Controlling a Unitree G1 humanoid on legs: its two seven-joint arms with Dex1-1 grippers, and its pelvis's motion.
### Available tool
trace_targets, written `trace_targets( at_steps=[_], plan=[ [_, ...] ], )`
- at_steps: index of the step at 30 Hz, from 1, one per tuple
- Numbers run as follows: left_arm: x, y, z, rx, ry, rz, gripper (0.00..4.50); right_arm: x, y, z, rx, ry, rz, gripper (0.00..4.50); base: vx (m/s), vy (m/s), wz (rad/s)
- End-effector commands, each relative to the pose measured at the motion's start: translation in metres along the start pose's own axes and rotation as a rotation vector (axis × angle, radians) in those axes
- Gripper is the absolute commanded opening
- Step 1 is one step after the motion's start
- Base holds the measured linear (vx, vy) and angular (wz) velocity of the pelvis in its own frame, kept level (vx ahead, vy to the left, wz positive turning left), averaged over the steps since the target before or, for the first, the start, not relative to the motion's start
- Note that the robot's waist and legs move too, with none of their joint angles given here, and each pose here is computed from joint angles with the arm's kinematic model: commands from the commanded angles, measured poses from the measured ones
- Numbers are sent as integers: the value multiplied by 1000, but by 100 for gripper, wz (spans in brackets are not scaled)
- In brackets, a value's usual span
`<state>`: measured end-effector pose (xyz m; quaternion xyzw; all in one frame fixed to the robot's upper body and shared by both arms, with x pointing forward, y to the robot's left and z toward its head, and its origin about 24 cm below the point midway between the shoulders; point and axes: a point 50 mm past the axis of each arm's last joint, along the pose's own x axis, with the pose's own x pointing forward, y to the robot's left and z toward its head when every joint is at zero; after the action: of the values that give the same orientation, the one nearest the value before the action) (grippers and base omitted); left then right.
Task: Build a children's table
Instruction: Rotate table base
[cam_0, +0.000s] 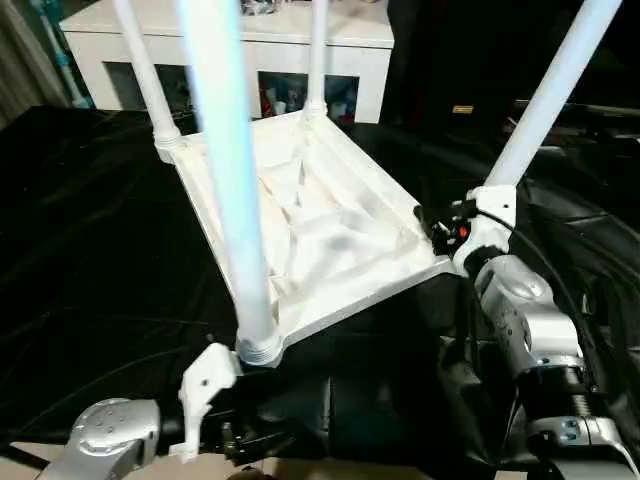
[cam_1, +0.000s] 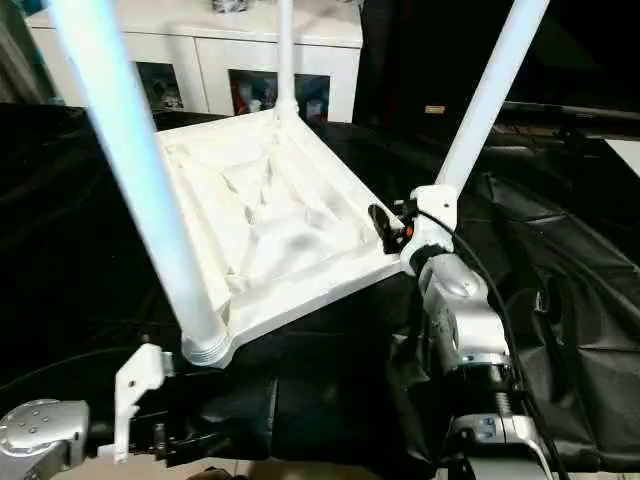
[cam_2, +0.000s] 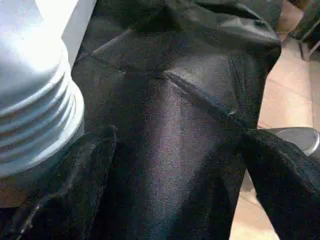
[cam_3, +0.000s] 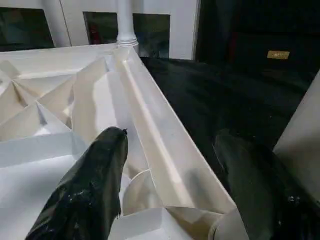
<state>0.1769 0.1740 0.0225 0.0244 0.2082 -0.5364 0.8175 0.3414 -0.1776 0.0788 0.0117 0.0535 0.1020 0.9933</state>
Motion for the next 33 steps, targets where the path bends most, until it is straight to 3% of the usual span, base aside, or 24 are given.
trace_targets(
  at_steps=[1,7,12,13,14,19,24,29,33],
  plan=[
    [-9,7,0,9,-24,44,445,1,-12,8,-20,-26,-26,310,0,0,0],
    [-31,19,9,-20,-149,114,445,-4,0,2,-26,-5,105,310,0,0,0],
    [-99,24,31,-41,-213,193,445,-29,13,-34,-52,93,138,310,0,0,0],
    [-101,24,32,-41,-215,193,445,-30,13,-35,-52,95,138,310,0,0,0],
    [-111,25,43,-19,-237,204,445,-40,14,-45,-72,121,132,310,0,0,0],
    [-119,31,59,4,-293,208,445,-53,8,-59,-91,174,106,310,0,0,0],
    [-112,36,75,26,-359,193,445,-57,3,-66,-140,230,80,310,0,0,0],
    [-103,40,79,33,-376,198,445,-54,4,-66,-150,231,75,310,0,0,0],
    [-88,47,80,29,-383,192,445,-48,13,-67,-145,244,115,310,0,0,0]
  ],
)
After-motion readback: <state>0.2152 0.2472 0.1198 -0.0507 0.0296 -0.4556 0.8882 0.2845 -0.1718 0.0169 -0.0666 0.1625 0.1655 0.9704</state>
